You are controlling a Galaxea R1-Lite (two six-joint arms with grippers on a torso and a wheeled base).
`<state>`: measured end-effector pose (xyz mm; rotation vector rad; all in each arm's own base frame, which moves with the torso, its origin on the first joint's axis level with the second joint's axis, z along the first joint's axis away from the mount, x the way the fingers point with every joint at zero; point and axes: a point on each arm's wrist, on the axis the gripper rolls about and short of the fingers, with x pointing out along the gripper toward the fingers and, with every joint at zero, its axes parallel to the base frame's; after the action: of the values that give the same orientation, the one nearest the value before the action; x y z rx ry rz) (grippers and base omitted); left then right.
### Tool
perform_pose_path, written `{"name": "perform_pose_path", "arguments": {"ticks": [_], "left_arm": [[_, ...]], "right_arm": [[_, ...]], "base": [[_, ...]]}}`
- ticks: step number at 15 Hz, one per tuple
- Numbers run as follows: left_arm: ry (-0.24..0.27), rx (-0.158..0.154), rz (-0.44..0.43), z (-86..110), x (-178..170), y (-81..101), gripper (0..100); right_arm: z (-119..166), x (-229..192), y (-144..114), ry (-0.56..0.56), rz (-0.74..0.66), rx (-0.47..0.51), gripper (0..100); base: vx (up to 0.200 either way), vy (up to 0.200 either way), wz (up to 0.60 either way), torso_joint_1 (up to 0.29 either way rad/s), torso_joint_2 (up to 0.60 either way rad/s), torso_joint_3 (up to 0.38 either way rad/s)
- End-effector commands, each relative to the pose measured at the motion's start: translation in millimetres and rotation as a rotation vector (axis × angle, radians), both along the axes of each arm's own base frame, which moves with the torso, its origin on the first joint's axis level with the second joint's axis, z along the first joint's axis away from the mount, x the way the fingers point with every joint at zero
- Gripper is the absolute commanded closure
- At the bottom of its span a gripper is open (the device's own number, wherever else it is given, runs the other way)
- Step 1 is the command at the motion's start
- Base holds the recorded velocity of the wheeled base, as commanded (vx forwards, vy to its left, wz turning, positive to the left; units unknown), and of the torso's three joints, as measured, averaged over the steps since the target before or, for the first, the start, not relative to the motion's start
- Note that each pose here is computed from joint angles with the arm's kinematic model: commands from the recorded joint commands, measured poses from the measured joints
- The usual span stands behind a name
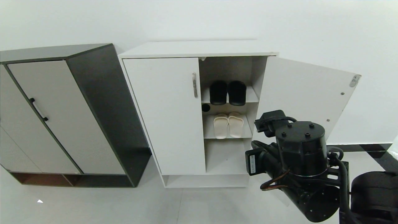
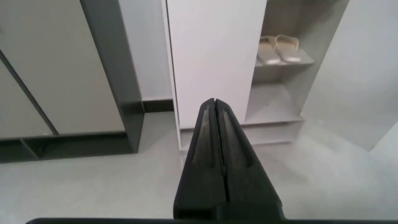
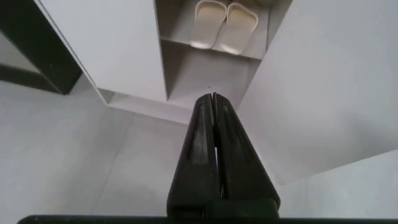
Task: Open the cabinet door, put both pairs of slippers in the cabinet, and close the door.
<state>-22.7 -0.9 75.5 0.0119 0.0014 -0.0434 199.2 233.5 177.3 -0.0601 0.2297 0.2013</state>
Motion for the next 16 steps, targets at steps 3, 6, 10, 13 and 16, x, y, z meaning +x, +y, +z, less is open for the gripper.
{"name": "perform_pose_path", "arguments": {"ticks": [3,6,10,13,16], "left_arm": [[0.0,0.0,0.0,0.0,0.0,0.0,100],[0.0,0.0,0.0,0.0,0.0,0.0,100],[0.0,0.0,0.0,0.0,0.0,0.0,100],[0.0,0.0,0.0,0.0,0.0,0.0,100],[0.0,-0.001,-0.001,0.0,0.0,-0.1,100]], "right_arm": [[0.6,0.5,-0.9,-0.001,-0.003,0.002,100],[0.6,0.8,-1.2,-0.001,-0.005,0.002,100],[0.9,1.6,-1.0,-0.002,-0.005,0.003,100],[0.9,1.6,-1.0,-0.002,-0.007,0.003,100],[0.5,4.3,-3.6,-0.001,-0.018,0.003,100]], "base": [[0.0,0.0,0.0,0.123,-0.46,-0.341],[0.0,0.0,0.0,0.149,-0.47,-0.328],[0.0,0.0,0.0,0.168,-0.48,-0.316],[0.0,0.0,0.0,0.199,-0.5,-0.318],[0.0,0.0,0.0,0.209,-0.52,-0.31]]}}
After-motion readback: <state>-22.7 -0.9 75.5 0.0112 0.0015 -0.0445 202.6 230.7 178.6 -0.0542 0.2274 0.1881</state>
